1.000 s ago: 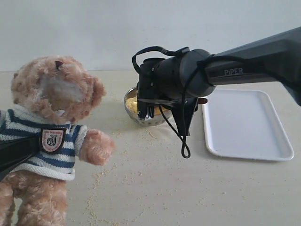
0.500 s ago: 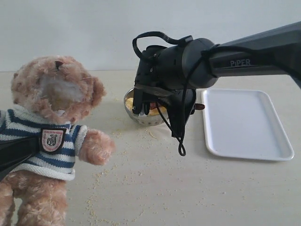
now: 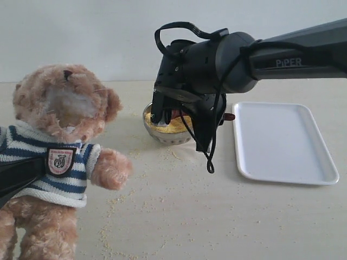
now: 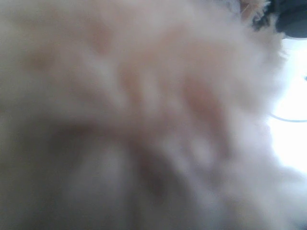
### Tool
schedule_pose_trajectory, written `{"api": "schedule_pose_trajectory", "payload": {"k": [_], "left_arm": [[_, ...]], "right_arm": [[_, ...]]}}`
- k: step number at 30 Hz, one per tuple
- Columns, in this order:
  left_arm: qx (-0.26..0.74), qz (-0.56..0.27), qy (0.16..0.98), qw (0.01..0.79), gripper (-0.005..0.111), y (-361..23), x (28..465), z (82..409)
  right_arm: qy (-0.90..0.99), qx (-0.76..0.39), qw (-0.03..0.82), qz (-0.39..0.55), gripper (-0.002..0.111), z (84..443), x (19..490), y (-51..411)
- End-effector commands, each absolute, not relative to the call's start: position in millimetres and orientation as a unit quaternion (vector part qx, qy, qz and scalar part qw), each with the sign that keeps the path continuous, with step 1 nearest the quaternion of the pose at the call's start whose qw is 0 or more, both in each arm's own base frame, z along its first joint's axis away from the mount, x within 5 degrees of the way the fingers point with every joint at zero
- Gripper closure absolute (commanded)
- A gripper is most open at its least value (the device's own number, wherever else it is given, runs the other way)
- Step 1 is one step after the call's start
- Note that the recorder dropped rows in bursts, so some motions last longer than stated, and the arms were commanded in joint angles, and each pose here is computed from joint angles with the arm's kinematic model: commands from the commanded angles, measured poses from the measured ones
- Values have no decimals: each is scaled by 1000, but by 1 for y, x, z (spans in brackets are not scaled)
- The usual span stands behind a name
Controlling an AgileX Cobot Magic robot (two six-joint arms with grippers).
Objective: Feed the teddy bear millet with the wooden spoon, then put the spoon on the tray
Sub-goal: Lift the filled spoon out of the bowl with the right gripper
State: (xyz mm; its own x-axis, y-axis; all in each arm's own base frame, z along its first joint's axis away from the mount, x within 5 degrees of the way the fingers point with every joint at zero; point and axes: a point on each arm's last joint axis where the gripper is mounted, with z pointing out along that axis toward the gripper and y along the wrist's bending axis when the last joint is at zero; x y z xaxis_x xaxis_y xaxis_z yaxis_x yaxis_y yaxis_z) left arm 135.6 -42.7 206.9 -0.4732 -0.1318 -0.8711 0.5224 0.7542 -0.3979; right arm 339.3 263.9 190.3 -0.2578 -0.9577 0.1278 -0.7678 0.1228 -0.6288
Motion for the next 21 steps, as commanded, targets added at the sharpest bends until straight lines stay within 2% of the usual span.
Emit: {"api": "schedule_pose_trajectory", "payload": {"k": [1,7,13,17,21], "left_arm": [[120,-338,785,504,102,-43,136,210],[120,-338,785,504,102,-43,136,210],[120,-338,785,504,102,-43,136,210],[120,-338,785,504,102,-43,136,210],[120,-338,785,504,102,-43,136,210]], "right_arm": [[726,-587,164,-319,108,199,341,262],[764,-572,142,-263,108,196,335,261],[799,-540,157,-211,108,227,334,242],[823,-517,132,-194,108,241,327,230],[843,-508,116,-132,108,264,307,227]]}}
